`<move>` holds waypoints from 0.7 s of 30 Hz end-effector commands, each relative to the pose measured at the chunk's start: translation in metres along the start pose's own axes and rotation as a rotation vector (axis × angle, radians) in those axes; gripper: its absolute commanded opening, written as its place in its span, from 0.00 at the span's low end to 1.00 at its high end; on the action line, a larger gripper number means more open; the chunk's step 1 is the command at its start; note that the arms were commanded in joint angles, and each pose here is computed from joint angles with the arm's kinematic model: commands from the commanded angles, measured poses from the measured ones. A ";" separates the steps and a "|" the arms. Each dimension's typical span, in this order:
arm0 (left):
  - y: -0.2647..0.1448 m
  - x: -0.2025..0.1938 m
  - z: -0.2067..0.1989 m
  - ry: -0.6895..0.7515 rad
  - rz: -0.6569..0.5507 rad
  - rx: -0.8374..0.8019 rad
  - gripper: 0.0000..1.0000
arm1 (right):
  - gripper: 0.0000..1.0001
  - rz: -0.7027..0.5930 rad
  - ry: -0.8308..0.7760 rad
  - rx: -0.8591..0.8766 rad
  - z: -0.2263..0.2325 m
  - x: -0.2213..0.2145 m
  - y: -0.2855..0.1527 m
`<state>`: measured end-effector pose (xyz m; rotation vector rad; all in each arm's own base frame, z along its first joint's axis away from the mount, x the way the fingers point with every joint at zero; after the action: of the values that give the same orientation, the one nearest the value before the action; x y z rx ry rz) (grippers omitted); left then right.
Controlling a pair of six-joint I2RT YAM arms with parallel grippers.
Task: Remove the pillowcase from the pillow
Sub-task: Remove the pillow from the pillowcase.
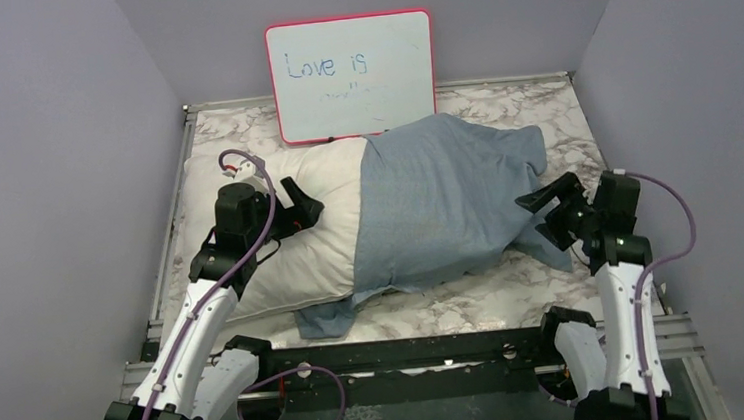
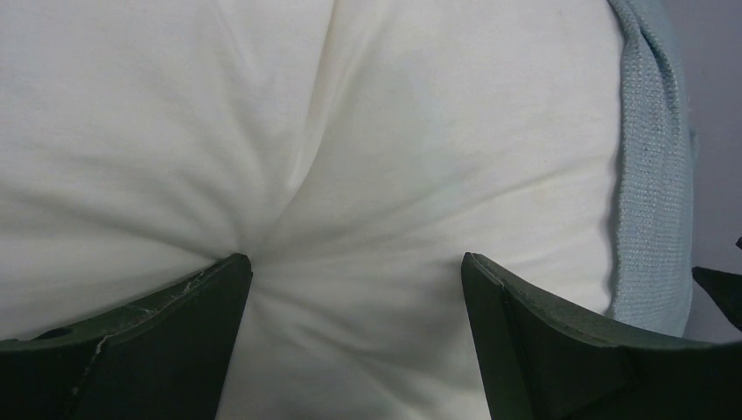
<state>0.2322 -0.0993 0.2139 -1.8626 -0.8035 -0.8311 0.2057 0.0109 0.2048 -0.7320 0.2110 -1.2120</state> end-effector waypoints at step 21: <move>0.003 -0.058 0.023 -0.036 0.243 0.082 0.94 | 1.00 0.309 0.320 -0.112 -0.031 -0.107 0.097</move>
<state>0.2329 -0.1004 0.2116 -1.8688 -0.7984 -0.8507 0.1912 0.0832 0.0876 -0.6211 0.7118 -0.9724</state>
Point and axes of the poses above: each gripper's point midway between its finger pads, its own y axis out along the fingers, its own z axis along the line the jaws close on, x = y × z, the point moved 6 cm from there along -y, back along the fingers, and after that the axes turned 13 degrees about y, right-handed, at the moved point
